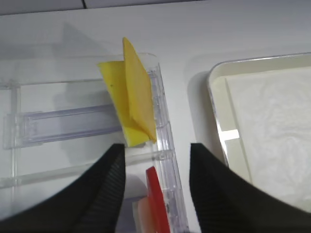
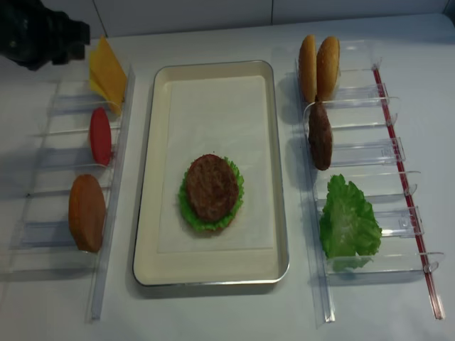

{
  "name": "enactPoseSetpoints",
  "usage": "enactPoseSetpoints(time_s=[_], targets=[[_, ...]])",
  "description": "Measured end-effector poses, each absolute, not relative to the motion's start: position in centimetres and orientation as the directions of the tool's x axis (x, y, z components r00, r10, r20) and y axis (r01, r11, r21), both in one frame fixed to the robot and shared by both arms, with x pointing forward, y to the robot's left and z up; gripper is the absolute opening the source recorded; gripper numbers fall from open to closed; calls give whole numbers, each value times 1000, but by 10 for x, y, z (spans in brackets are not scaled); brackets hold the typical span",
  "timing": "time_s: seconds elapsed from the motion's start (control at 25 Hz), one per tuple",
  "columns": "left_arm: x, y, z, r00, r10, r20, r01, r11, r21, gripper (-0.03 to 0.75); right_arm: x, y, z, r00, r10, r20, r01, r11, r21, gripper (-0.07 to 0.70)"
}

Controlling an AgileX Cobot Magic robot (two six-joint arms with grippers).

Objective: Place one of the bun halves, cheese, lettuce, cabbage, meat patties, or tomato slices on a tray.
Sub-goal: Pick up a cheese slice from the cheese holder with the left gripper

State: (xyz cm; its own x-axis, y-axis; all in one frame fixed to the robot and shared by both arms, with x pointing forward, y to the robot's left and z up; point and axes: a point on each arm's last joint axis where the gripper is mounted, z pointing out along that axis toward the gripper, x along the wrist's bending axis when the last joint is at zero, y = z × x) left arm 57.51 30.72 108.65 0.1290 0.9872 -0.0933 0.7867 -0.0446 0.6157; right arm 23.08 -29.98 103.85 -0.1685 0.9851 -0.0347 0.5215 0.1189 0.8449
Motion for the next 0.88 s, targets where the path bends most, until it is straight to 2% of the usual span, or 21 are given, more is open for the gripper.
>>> enactPoseSetpoints(time_s=[0.16,0.48,0.72,0.88], targets=[[595,309,1068,124,988,-95,796,-42,604,308,231,-300,1038,-168,985,-35,521,119,845,546],[630,308,1047,153,980,-125,801,-49,597,308,231,-300,1038,-168,985,-35,521,119,845,546],[642,308,1027,148,979,-139,825,-45,563,306,231,-300,1038,-168,985,-35,521,119,845,546],[644,308,1021,145,979,-143,830,-41,556,288,231,-300,1038,-168,985,-35,521,119,845,546]])
